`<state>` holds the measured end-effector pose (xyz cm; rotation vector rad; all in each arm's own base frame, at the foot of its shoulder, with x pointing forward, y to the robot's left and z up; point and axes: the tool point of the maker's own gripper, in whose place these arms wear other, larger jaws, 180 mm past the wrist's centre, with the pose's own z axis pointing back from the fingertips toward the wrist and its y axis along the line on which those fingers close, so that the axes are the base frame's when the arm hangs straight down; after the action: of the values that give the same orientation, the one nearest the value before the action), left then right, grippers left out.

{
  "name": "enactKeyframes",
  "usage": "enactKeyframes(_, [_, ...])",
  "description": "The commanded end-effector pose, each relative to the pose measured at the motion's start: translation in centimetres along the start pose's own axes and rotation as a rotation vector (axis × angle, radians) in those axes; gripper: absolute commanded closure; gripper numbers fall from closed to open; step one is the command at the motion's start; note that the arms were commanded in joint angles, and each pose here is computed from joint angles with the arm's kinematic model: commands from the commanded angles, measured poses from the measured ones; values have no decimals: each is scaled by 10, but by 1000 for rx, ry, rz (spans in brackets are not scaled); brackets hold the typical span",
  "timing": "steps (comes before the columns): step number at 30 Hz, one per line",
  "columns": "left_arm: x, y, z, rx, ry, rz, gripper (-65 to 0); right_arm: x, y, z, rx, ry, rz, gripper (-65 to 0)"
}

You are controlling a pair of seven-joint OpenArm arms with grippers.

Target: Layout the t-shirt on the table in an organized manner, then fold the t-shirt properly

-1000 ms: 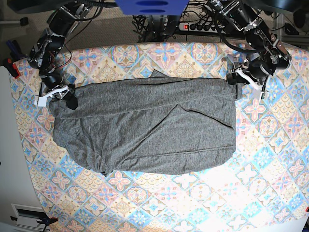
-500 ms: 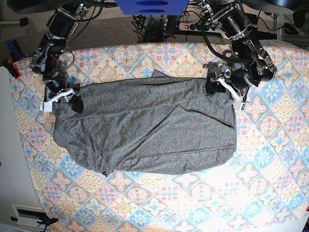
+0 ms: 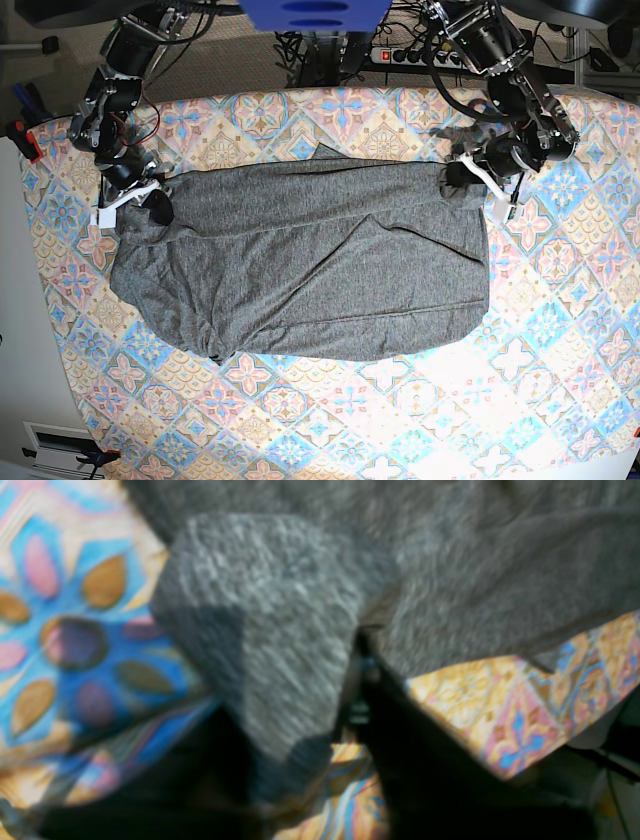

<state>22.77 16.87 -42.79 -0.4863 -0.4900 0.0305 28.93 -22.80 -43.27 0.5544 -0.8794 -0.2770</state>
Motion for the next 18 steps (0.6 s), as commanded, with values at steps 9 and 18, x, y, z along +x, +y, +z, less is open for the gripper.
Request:
enactKeyframes(9, [-25,0,3,-3,59,13,0,-27,-10,17,-40,90,29,0])
enactKeyframes(18, [-55,29,25,72,67,121,0,-18,-4,33,-56,121,109,0])
